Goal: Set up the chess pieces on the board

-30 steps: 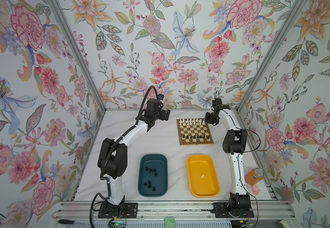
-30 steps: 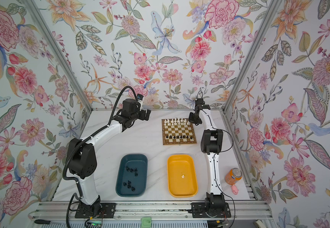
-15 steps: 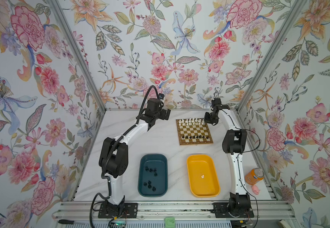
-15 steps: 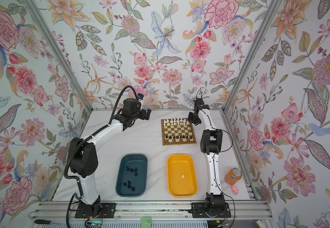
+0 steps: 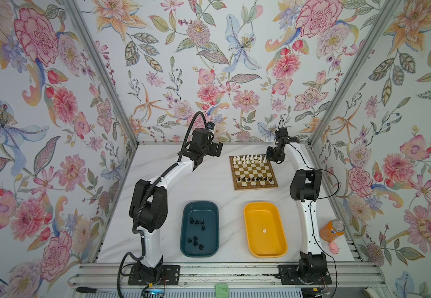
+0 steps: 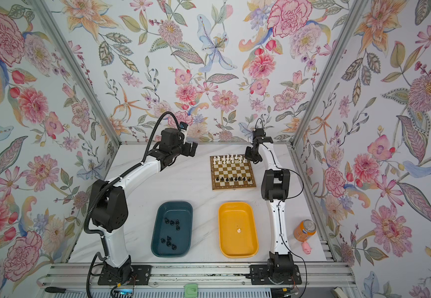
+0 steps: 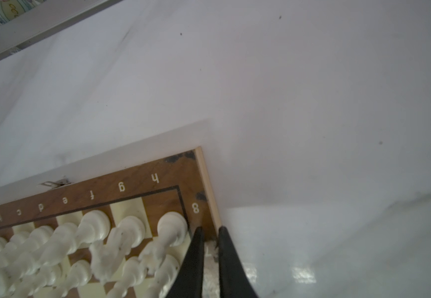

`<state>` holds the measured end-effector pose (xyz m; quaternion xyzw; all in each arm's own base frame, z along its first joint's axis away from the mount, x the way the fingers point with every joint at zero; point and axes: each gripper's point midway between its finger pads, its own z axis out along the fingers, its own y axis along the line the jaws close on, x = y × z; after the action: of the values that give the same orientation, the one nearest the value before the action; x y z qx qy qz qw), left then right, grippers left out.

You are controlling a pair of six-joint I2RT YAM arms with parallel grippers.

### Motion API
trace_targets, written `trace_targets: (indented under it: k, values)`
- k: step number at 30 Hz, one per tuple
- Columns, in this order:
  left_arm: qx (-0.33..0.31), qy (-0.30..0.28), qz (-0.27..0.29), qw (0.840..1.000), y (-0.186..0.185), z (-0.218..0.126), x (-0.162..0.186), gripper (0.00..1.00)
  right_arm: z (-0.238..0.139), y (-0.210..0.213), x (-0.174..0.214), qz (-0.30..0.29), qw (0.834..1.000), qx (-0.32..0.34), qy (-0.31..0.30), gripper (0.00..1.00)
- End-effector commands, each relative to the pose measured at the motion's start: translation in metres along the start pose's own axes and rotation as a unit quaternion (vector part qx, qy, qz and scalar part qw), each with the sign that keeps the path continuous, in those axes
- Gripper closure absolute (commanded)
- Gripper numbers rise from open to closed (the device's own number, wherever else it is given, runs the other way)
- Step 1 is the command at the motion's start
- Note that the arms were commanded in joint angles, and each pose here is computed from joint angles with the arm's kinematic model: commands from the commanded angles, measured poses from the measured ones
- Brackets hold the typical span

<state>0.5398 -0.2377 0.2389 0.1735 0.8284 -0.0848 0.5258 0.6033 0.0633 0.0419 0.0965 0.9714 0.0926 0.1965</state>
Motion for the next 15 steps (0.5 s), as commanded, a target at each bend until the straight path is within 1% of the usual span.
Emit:
trace_targets:
  k: [1, 8, 15]
  values:
    - [-0.005, -0.004, 0.003, 1.000, 0.0046, 0.0044, -0.0041, 0.01, -0.0281, 0.0102, -0.0211, -0.005, 0.999, -0.006, -0.040, 0.86]
    - [-0.005, -0.006, 0.001, 1.000, 0.0048, 0.0034, -0.0040, 0.01, -0.0312, 0.0113, -0.0220, -0.006, 0.999, -0.009, -0.041, 0.86]
    - [-0.006, -0.004, 0.001, 1.000, 0.0050, 0.0010, -0.0010, 0.01, -0.0273, 0.0185, -0.0141, -0.013, 0.999, -0.008, -0.032, 0.86]
